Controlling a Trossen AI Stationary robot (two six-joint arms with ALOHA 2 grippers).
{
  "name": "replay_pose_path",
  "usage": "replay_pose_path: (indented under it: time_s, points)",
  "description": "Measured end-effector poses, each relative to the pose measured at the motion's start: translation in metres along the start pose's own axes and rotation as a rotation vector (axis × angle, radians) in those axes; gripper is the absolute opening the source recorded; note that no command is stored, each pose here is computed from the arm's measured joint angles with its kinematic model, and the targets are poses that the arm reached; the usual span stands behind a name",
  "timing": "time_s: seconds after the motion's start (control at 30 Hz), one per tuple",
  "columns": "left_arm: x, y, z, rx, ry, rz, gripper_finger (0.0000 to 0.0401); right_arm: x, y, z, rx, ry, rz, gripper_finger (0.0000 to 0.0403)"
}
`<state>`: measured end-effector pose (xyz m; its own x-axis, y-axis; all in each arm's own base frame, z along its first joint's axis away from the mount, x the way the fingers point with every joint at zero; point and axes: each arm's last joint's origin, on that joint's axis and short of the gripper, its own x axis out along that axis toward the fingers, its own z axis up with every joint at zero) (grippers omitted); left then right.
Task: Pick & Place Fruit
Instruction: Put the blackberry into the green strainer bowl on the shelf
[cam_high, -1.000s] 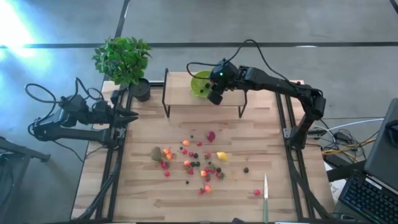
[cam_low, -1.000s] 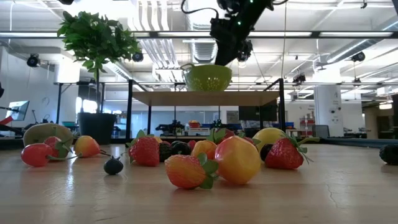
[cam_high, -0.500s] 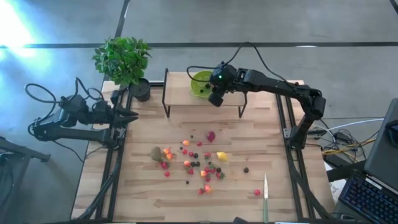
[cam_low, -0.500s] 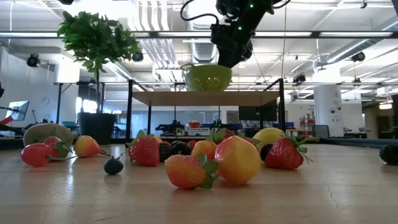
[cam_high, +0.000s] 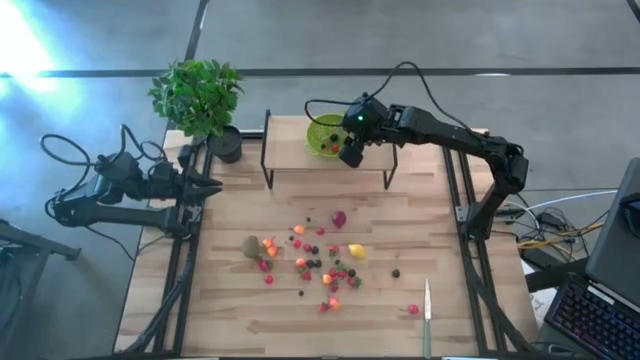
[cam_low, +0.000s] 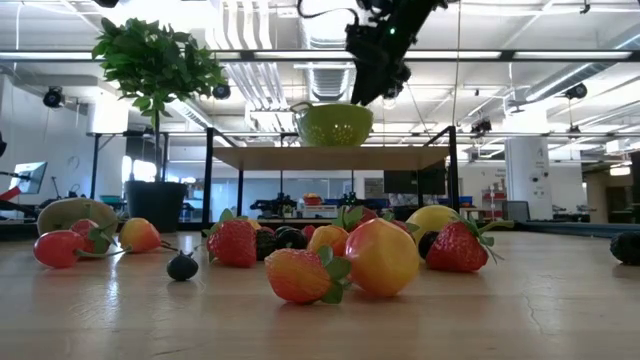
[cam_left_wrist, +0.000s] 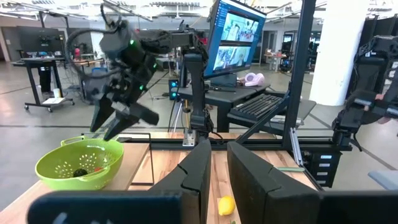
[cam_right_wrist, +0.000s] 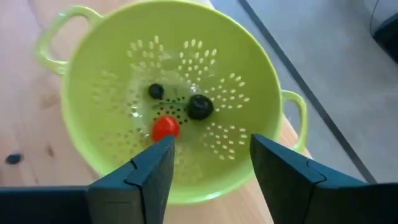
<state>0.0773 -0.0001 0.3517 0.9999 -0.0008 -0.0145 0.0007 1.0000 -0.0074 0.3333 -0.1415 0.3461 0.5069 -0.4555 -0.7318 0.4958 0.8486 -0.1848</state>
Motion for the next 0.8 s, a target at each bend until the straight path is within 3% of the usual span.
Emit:
replay_pose_path:
  time_s: [0.37, 0.8]
  points:
    - [0.0, 0.0, 0.0, 0.0, -0.001, 0.0, 0.0062, -0.053, 0.027, -0.013, -0.078, 0.024, 0.08, 0.0164]
    - [0.0, 0.0, 0.0, 0.0, 0.0, 0.002, 0.0062, -0.091, 0.089, -0.056, -0.202, 0.267, 0.182, 0.0118]
